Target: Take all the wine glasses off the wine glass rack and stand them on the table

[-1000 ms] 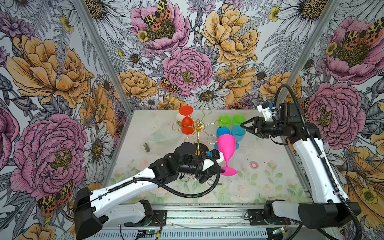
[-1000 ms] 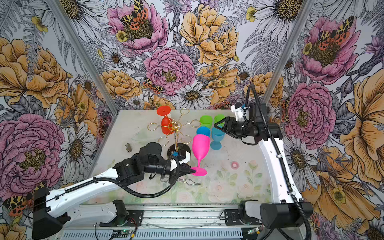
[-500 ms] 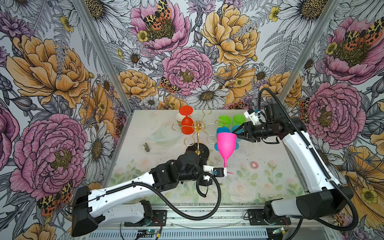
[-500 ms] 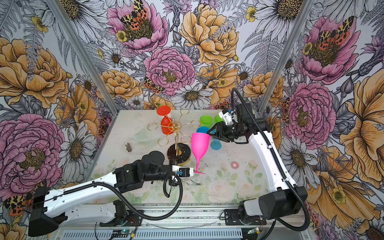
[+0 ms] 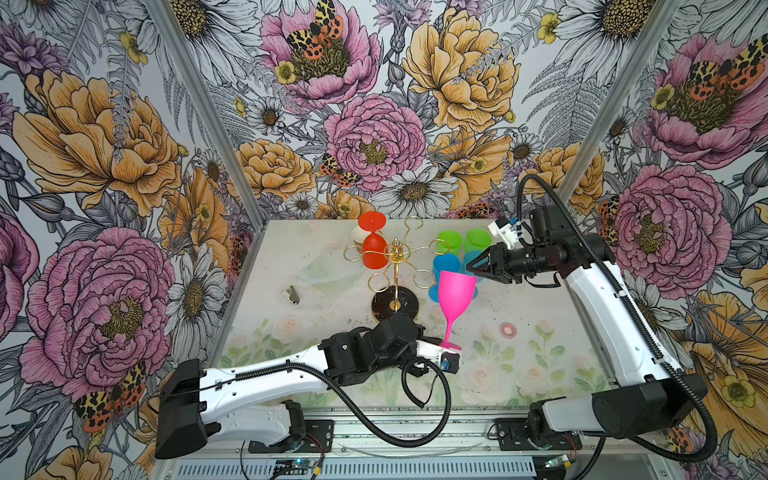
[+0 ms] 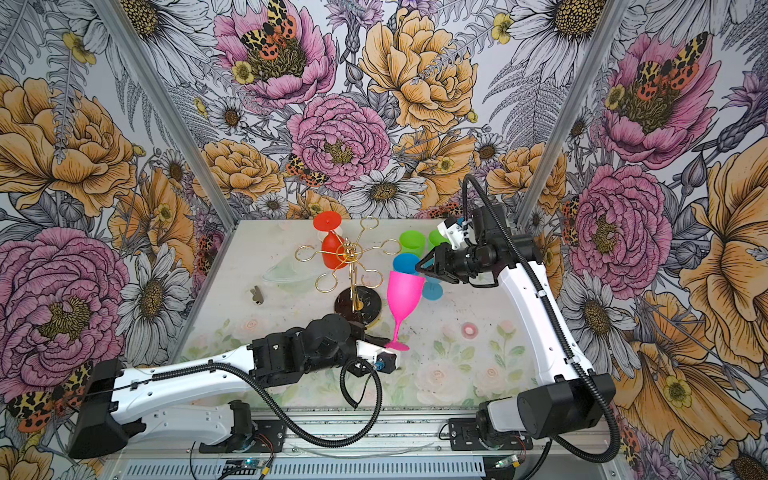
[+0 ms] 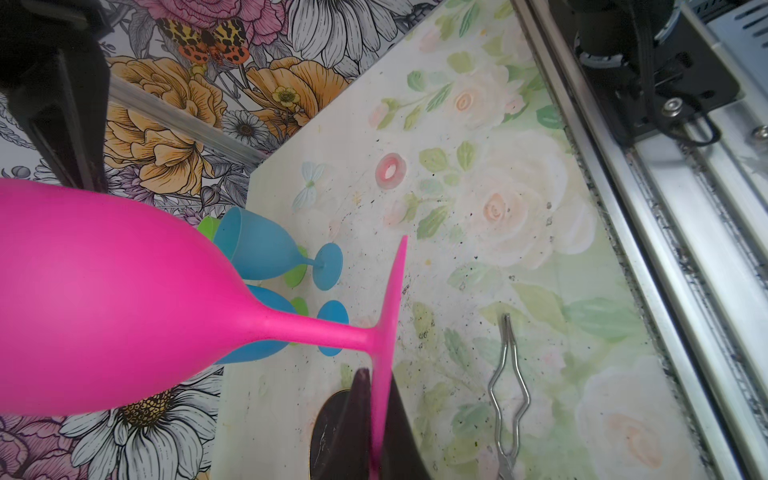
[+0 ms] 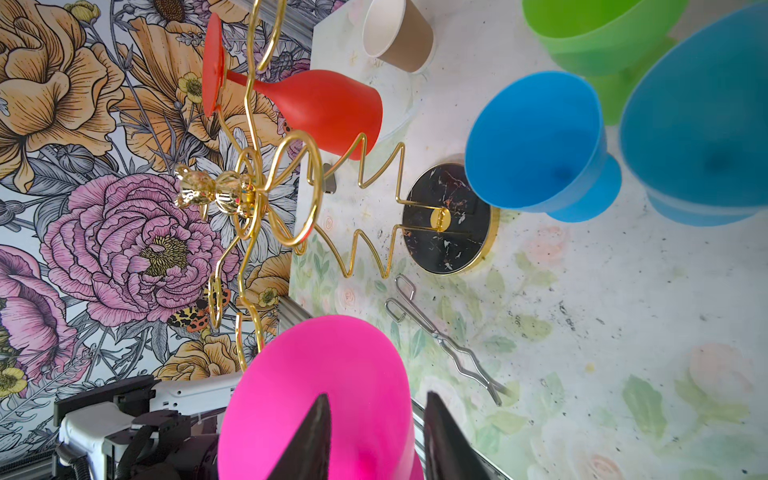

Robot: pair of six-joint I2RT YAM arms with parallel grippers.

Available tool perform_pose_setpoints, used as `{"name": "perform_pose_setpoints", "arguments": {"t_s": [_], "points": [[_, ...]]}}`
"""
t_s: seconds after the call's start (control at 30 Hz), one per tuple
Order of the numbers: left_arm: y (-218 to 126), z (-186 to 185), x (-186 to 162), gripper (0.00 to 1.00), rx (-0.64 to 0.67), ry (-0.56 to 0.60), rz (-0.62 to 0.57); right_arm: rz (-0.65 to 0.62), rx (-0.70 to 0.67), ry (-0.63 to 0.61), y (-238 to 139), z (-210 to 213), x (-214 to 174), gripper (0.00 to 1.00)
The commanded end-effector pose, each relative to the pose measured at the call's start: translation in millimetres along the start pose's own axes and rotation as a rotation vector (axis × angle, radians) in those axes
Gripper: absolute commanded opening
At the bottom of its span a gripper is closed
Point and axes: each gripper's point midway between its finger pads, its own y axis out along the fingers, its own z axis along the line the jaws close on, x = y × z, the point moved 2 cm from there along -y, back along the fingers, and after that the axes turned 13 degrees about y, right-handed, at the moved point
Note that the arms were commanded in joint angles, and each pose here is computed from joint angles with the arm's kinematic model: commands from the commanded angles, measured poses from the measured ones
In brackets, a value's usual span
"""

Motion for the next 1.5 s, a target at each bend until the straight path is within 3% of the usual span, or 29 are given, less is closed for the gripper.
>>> {"name": "perform_pose_setpoints", "arguments": {"t_s": [0.0, 0.3, 0.77, 1.47], "points": [[2.5, 1.1, -14.1, 0.0, 0.05, 0.104, 0.099, -0.008, -0.005, -0.043, -4.6, 4.1, -4.6, 0.38], [4.9, 5.9, -26.8, 0.0, 0.174, 0.238, 0.183, 0.012, -0.037, -0.04, -1.0, -4.6, -9.3, 0.37], [12.9, -1.4, -42.9, 0.0, 0.234, 0.463, 0.288, 0.068, -0.035, -0.042, 7.9, -5.2, -19.0, 0.33], [16.1, -3.1, -54.2, 0.0, 0.265, 0.561, 0.364, 0.091, -0.094, -0.065, 14.2, -16.4, -21.3, 0.06]]}}
